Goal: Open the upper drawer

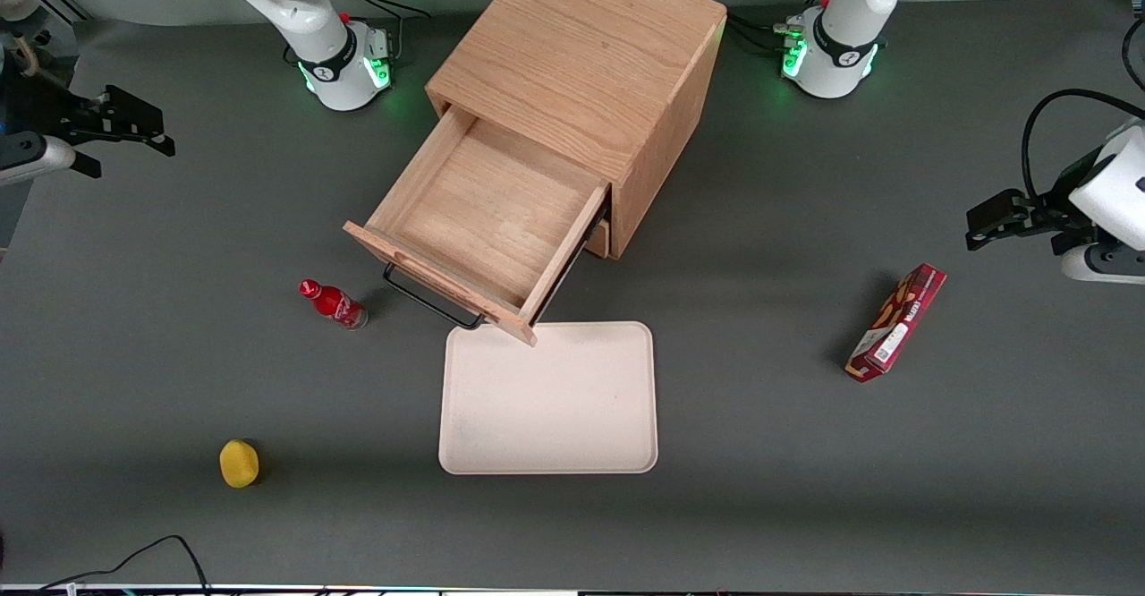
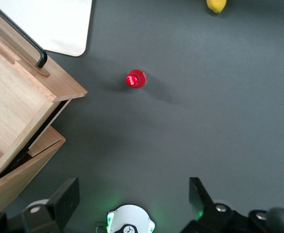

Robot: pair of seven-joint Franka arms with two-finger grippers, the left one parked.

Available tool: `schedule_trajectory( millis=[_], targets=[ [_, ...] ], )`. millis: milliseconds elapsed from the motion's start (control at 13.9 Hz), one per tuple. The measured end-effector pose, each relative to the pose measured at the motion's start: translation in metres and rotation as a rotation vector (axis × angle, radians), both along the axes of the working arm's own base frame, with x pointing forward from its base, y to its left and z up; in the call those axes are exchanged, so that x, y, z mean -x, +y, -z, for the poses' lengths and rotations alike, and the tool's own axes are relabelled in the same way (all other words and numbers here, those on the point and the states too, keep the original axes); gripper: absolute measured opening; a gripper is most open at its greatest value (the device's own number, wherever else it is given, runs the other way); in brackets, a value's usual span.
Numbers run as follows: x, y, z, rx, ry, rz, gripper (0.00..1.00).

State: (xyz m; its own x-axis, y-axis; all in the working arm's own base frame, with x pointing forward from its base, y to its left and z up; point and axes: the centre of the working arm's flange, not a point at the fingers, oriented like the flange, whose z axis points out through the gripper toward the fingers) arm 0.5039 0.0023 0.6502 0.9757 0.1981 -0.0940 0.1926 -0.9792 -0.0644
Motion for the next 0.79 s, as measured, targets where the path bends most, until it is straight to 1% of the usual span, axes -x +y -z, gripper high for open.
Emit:
schedule_trajectory(
  millis=[143, 359, 430, 502, 574, 789],
  targets=[
    [0.008, -0.004, -0.012, 0.009, -0.023, 0.025, 1.00],
    [0.030, 0.002, -0.022, 0.033, -0.070, 0.060, 1.00],
    [0.037, 0.005, -0.017, 0.039, -0.070, 0.076, 0.99],
    [0.039, 0.008, -0.011, 0.041, -0.066, 0.096, 1.00],
    [0.039, 0.009, -0.005, 0.036, -0.059, 0.113, 1.00],
    [0.031, -0.011, 0.006, -0.010, -0.049, 0.142, 1.00]
  ],
)
